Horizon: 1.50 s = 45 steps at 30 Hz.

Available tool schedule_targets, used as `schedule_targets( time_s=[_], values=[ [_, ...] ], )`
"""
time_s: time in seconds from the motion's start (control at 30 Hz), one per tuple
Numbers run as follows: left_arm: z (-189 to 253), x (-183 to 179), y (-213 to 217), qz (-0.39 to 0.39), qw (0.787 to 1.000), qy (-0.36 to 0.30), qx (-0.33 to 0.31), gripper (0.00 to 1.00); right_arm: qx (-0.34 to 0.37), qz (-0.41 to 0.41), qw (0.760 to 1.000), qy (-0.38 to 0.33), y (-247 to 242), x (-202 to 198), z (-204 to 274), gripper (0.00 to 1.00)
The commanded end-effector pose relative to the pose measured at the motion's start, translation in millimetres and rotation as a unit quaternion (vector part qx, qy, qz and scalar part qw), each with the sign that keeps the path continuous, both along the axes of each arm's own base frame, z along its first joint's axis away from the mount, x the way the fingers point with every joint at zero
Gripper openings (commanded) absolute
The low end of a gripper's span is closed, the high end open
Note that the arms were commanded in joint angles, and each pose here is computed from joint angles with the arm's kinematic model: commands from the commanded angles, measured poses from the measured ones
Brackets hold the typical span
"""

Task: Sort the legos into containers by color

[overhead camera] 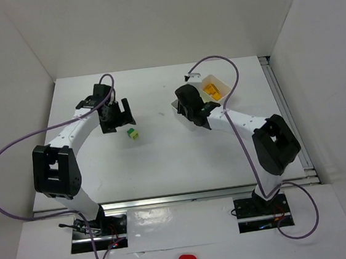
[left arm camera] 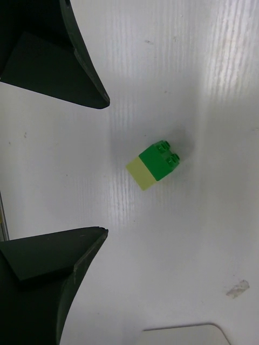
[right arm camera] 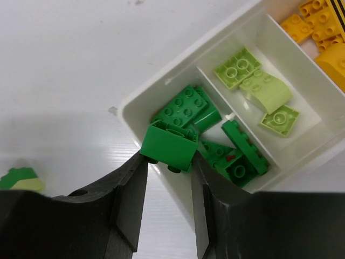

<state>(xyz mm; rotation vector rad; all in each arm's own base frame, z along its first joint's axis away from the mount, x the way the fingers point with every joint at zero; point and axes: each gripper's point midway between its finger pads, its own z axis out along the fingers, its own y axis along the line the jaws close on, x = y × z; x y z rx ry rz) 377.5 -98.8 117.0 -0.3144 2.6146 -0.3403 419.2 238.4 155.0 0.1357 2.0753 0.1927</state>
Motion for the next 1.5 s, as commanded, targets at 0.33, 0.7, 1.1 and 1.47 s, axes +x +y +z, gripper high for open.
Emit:
schedule_targets(
  time_s=[0.33, 0.7, 1.1, 1.47],
  values=[
    [-45, -18, -17, 0.009, 0.999, 0.045, -0.003, 0.84, -0.001, -0.034, 0.999, 0.008, -12, 29, -8, 0.65],
    [-60, -2, -23, 0.002, 0.999, 0.050, 0.016, 0.78, -0.003, -0.031, 0.999, -0.012, -18, 24, 16, 0.74],
    [-64, 20, -36, 0.004, 0.999, 0.044, 0.002, 0.70, -0.003, -0.025, 1.000, -0.012, -25, 12, 21, 0.74],
    [-48, 45, -24, -0.005, 1.000, 0.020, 0.018, 0.59, -0.006, -0.025, 1.000, -0.009, -29, 7, 20, 0.74]
  ],
)
